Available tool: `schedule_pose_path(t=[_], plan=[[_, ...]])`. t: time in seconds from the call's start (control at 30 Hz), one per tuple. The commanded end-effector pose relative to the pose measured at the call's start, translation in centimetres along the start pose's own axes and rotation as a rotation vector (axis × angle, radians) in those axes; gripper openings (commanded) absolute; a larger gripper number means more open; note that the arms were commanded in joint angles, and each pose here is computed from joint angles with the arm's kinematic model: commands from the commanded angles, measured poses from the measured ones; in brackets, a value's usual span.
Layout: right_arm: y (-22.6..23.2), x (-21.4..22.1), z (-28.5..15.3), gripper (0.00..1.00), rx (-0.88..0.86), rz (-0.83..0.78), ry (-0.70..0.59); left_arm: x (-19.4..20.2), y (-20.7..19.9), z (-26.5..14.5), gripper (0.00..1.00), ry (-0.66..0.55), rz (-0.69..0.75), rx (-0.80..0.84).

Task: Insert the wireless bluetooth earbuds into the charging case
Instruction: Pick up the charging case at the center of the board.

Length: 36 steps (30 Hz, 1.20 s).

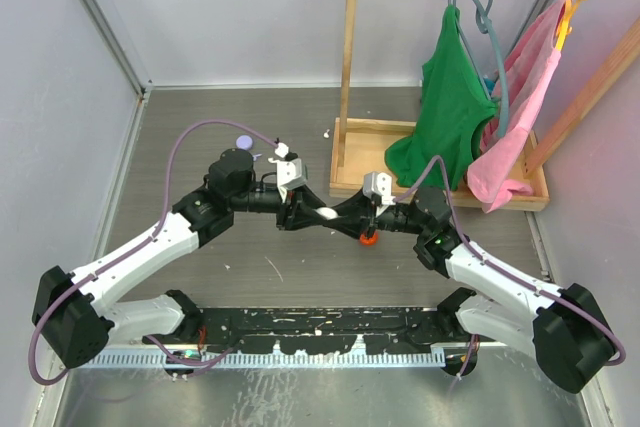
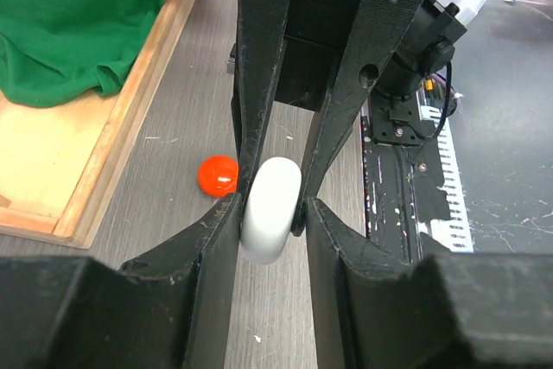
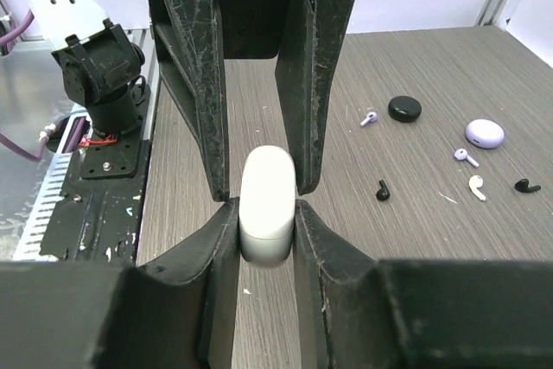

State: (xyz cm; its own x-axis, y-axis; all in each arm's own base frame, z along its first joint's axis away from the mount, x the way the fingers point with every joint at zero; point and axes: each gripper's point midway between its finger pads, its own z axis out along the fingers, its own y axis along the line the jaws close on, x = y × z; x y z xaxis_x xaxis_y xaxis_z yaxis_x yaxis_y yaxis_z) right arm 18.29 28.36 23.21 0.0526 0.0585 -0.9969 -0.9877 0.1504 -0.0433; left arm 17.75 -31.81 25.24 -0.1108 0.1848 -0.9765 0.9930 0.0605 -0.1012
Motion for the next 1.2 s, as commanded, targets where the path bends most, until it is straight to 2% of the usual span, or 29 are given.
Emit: schedule_pose_path(t=[0.0, 0.07, 0.27, 0.37, 0.47, 0.6, 0.7, 0.9, 1.17], plan=[[-0.6, -2.8, 0.1, 0.19, 0.035, -0.1, -0.081, -1.7, -1.1, -0.3, 0.38, -0.024, 0.026, 0.036], [-0.6, -2.9, 0.0, 0.2, 0.034, -0.101, -0.084, -1.6, -1.2, -0.4, 0.37, -0.023, 0.03, 0.035], [-0.3, -2.9, 0.0, 0.24, 0.022, -0.103, -0.088, -1.4, -1.3, -0.3, 0.19, -0.015, 0.026, 0.048], [-0.3, -2.7, -0.1, 0.31, 0.023, -0.105, -0.085, -1.8, -1.4, -0.5, 0.1, -0.02, 0.033, 0.05], [-0.4, -2.4, -0.2, 0.4, 0.035, -0.101, -0.08, -2.1, -1.6, -0.7, 0.05, -0.031, 0.044, 0.048], [-0.7, -2.0, -0.3, 0.49, 0.055, -0.097, -0.063, -2.5, -1.8, -1.0, 0.04, -0.048, 0.062, 0.037], [-0.7, -1.8, -0.4, 0.51, 0.057, -0.095, -0.059, -2.9, -1.9, -1.2, 0.04, -0.064, 0.075, 0.03], [-0.2, -1.7, -0.1, 0.51, 0.022, -0.069, -0.062, -3.3, -1.9, -1.4, 0.03, -0.081, 0.082, 0.02], [0.7, -2.3, 0.0, 0.43, -0.03, -0.073, -0.089, -3.5, -1.9, -1.3, 0.03, -0.089, 0.073, 0.026]])
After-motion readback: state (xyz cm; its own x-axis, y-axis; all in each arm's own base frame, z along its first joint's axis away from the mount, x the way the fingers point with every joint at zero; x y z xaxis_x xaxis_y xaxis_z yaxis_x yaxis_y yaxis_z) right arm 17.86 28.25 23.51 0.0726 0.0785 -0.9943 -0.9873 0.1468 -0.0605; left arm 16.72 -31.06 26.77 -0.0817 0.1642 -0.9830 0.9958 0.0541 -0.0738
